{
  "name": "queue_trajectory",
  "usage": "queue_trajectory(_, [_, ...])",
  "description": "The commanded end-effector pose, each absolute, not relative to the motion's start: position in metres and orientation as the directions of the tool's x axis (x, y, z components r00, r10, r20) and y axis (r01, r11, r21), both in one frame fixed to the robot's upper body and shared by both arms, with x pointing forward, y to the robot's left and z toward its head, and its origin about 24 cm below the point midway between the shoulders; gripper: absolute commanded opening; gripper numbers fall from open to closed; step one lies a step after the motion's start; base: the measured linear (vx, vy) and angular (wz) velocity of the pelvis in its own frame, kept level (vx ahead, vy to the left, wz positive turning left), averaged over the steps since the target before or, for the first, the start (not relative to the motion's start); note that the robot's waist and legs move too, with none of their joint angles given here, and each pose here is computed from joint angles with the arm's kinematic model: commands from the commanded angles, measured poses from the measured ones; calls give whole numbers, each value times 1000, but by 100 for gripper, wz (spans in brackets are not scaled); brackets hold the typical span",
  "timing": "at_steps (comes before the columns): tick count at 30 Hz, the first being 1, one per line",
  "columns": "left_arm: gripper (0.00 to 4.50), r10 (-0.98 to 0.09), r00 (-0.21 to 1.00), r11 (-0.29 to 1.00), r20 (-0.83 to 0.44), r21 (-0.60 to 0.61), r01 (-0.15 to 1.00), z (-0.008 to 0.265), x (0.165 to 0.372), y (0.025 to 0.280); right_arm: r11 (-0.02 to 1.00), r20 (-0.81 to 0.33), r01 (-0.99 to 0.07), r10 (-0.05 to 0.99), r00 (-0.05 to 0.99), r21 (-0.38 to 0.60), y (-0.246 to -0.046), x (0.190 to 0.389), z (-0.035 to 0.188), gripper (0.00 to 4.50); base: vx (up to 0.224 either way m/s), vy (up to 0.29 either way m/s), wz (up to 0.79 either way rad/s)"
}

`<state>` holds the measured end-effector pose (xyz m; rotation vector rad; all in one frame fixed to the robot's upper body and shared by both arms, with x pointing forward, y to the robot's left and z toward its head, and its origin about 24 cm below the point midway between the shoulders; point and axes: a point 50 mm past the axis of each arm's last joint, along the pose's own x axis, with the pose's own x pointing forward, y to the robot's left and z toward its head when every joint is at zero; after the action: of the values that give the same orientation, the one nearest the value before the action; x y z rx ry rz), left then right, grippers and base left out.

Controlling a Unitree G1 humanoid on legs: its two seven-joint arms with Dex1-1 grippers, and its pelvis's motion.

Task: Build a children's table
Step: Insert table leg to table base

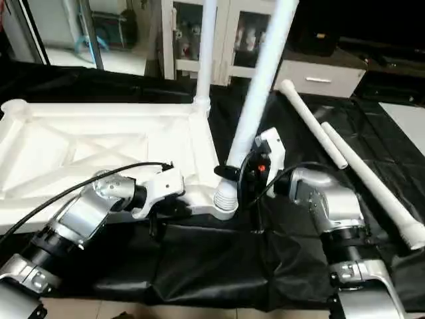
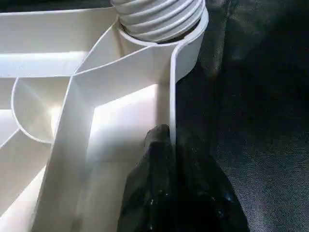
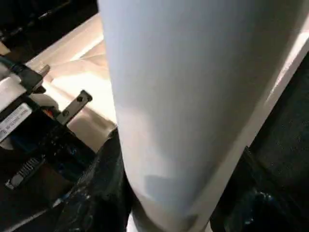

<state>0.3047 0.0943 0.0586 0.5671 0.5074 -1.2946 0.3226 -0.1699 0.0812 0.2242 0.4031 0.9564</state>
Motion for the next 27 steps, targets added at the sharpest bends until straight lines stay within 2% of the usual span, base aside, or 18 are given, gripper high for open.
queue_trajectory(1, [0, -747, 195, 202, -636, 62, 977, 47, 300, 92, 612, -241, -699, 790, 564, 370, -183, 321, 72, 186, 0, 0, 0])
queue_trajectory(6, [0, -748, 215, 215, -628, 77, 974, 48, 302, 92, 620, -162, -658, 768, 619, 426, -184, 316, 64, 186, 0, 0, 0])
queue_trajectory(10, [0, -746, 242, 237, -621, 93, 967, 50, 304, 94, 616, -100, -631, 748, 656, 471, -181, 302, 51, 185, 0, 0, 0])
queue_trajectory(17, [0, -744, 245, 238, -622, 97, 967, 52, 305, 96, 635, -60, -614, 717, 695, 469, -179, 287, 41, 185, 0, 0, 0])
queue_trajectory(20, [0, -740, 251, 241, -625, 103, 965, 52, 305, 98, 665, -62, -619, 700, 711, 418, -177, 276, 35, 185, 0, 0, 0])
queue_trajectory(24, [0, -736, 252, 241, -629, 105, 965, 52, 306, 99, 680, -83, -625, 700, 710, 384, -177, 272, 33, 185, 0, 0, 0])
queue_trajectory(25, [0, -734, 254, 241, -630, 107, 964, 52, 306, 99, 681, -125, -656, 719, 684, 324, -178, 269, 34, 185, 0, 0, 0])
queue_trajectory(27, [0, -734, 254, 242, -630, 108, 964, 52, 306, 99, 676, -160, -685, 733, 661, 271, -179, 267, 36, 185, 0, 0, 0])
